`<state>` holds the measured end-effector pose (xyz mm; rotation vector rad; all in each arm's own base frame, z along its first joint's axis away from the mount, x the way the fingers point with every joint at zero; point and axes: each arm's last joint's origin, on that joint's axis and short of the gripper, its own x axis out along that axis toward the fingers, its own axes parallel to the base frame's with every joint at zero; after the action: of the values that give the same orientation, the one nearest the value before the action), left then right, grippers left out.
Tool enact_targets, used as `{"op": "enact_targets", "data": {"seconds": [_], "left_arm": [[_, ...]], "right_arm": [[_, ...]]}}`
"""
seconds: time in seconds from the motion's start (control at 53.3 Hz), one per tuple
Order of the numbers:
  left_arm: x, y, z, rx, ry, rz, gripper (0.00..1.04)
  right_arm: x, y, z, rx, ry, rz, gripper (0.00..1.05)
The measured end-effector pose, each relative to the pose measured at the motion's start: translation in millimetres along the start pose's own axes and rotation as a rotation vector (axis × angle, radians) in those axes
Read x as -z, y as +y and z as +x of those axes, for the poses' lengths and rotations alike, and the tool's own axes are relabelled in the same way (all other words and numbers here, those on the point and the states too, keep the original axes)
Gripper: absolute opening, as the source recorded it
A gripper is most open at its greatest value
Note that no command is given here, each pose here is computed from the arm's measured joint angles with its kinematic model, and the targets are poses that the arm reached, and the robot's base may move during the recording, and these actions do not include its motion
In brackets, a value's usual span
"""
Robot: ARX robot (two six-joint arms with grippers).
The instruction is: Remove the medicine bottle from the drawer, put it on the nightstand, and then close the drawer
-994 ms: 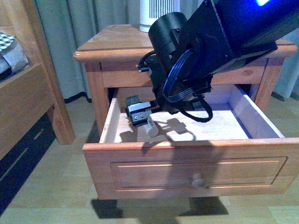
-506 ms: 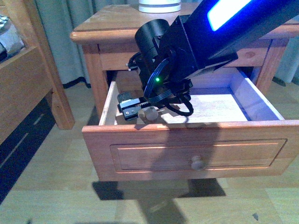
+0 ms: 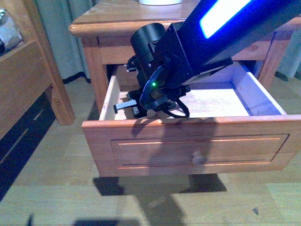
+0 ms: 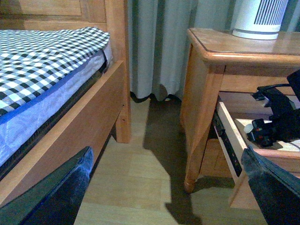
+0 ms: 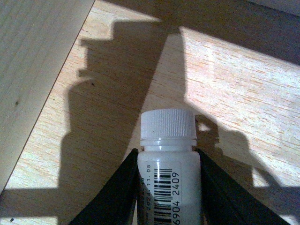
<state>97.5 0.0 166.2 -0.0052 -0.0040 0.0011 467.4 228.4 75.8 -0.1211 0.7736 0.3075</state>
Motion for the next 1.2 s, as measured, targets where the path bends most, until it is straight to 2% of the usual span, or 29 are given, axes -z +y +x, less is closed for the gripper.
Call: {"op": "enact_targets", "data": {"seconds": [0.263, 0.45, 0.694, 0.863, 0.975, 1.125, 1.2], "left_arm": [[0, 0, 0, 0.000, 0.000, 0.000, 0.98], [0, 0, 0, 0.000, 0.000, 0.000, 0.98], [0, 0, 0, 0.000, 0.000, 0.000, 0.98], [0, 0, 0, 0.000, 0.000, 0.000, 0.98], [0, 0, 0, 0.000, 0.000, 0.000, 0.98], [0, 0, 0, 0.000, 0.000, 0.000, 0.98], [0, 0, 0, 0.000, 0.000, 0.000, 0.98]], "right_arm": [[10, 4, -36, -0.065, -0.046, 0.025, 0.30], [-20, -12, -107, -0.092, -0.194, 0.053, 0.29], [-41, -31, -168, -0.132, -0.294, 0.071, 0.29], [-76, -49, -211, -0.120, -0.425, 0.061, 0.29], [-107, -71, -228, -0.056, -0.507, 0.057, 0.29], [-143, -100, -219, 0.054, -0.547, 0.049, 0.29], [-153, -107, -205, 0.087, -0.530, 0.045, 0.29]]}}
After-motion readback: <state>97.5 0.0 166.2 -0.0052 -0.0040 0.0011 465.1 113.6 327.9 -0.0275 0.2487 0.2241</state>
